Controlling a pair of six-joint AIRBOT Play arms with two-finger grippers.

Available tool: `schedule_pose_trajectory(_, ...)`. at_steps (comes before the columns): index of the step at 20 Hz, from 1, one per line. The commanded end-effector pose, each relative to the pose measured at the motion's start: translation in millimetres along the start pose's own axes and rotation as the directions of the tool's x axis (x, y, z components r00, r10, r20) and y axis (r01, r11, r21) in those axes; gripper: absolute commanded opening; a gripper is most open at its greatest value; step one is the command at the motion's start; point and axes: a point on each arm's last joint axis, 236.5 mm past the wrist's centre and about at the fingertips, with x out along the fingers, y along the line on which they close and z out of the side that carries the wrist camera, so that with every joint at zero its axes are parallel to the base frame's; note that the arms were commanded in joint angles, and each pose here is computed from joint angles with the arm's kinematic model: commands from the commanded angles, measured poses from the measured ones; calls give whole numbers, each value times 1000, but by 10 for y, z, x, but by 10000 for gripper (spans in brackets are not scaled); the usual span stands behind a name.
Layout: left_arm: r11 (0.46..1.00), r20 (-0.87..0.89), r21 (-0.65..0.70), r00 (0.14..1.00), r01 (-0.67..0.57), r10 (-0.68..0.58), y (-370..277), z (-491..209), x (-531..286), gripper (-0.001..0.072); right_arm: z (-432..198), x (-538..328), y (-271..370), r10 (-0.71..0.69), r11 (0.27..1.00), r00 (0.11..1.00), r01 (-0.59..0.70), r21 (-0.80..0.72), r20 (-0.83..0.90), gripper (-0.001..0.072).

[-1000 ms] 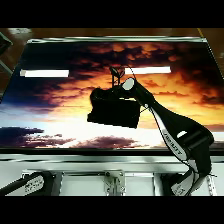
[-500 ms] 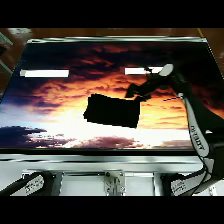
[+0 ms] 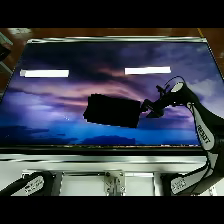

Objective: Fold the shirts.

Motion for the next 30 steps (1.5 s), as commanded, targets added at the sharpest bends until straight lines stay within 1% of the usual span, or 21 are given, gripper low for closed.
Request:
schedule_pose_trajectory(1, 1000, -8, 4, 1000, 12, -12, -64, -26, 11, 35, 109, 409, 292, 151, 988, 988, -151, -22, 25, 658)
schedule_pose_trajectory(2, 1000, -11, 5, 1000, 14, -14, -72, -32, 18, 34, 168, 447, 374, 184, 983, 982, -183, -32, 47, 600)
schedule_pose_trajectory(3, 1000, -17, 4, 1000, 16, -16, -77, -47, 22, 34, 233, 441, 420, 204, 979, 976, -202, -36, 74, 320)
schedule_pose_trajectory(4, 1000, -29, 6, 999, 19, -19, -91, -78, 26, 35, 290, 399, 435, 211, 977, 973, -208, -43, 92, 62)
schedule_pose_trajectory(7, 1000, -101, 4, 995, 26, -26, -108, -251, 20, 35, 546, -1, 413, 241, 963, 960, -219, -158, 143, 66)
schedule_pose_trajectory(9, 999, -180, 4, 983, 31, -30, -119, -438, -7, 35, 884, -535, 223, 253, 962, 936, -217, -164, 246, 66)
schedule_pose_trajectory(10, 999, -218, 8, 976, 31, -29, -115, -527, -24, 35, 1063, -875, 63, 257, 964, 913, -221, -145, 316, 65)
schedule_pose_trajectory(12, 999, -294, 33, 956, 3, 6, -4, -745, -15, 35, 1279, -1563, -369, 247, 967, 859, -248, -59, 448, 66)
schedule_pose_trajectory(14, 1000, -352, 10, 936, -10, 13, 65, -964, 53, 35, 1261, -2185, -925, 202, 968, 802, -252, 13, 562, 66)
schedule_pose_trajectory(16, 1000, -401, -10, 916, -11, 6, 72, -1196, 158, 35, 1018, -2672, -1575, 112, 966, 770, -233, 113, 628, 66)
schedule_pose_trajectory(18, 1000, -437, -22, 899, -5, -5, 47, -1443, 298, 35, 597, -2960, -2203, 32, 939, 772, -241, 245, 635, 66)
schedule_pose_trajectory(21, 999, -477, -38, 878, 8, -25, -68, -1746, 448, 35, -247, -3042, -2917, -47, 874, 839, -228, 429, 541, 65)
schedule_pose_trajectory(22, 999, -498, -32, 866, 19, -33, -121, -1850, 469, 35, -532, -3071, -3132, -78, 846, 853, -217, 487, 517, 65)
schedule_pose_trajectory(23, 999, -516, -26, 856, 29, -39, -159, -1929, 472, 35, -769, -3134, -3328, -115, 810, 842, -228, 541, 528, 65)
schedule_pose_trajectory(26, 998, -526, -12, 849, 55, -53, -281, -1995, 492, 35, -1344, -3140, -3718, -200, 694, 787, -307, 651, 584, 65)
schedule_pose_trajectory(28, 998, -503, -4, 863, 67, -59, -337, -1953, 533, 35, -1686, -2820, -3792, -200, 609, 790, -363, 705, 580, 65)
schedule_pose_trajectory(30, 998, -470, -2, 881, 68, -61, -348, -1878, 578, 35, -1875, -2517, -3745, -186, 558, 792, -402, 726, 582, 65)
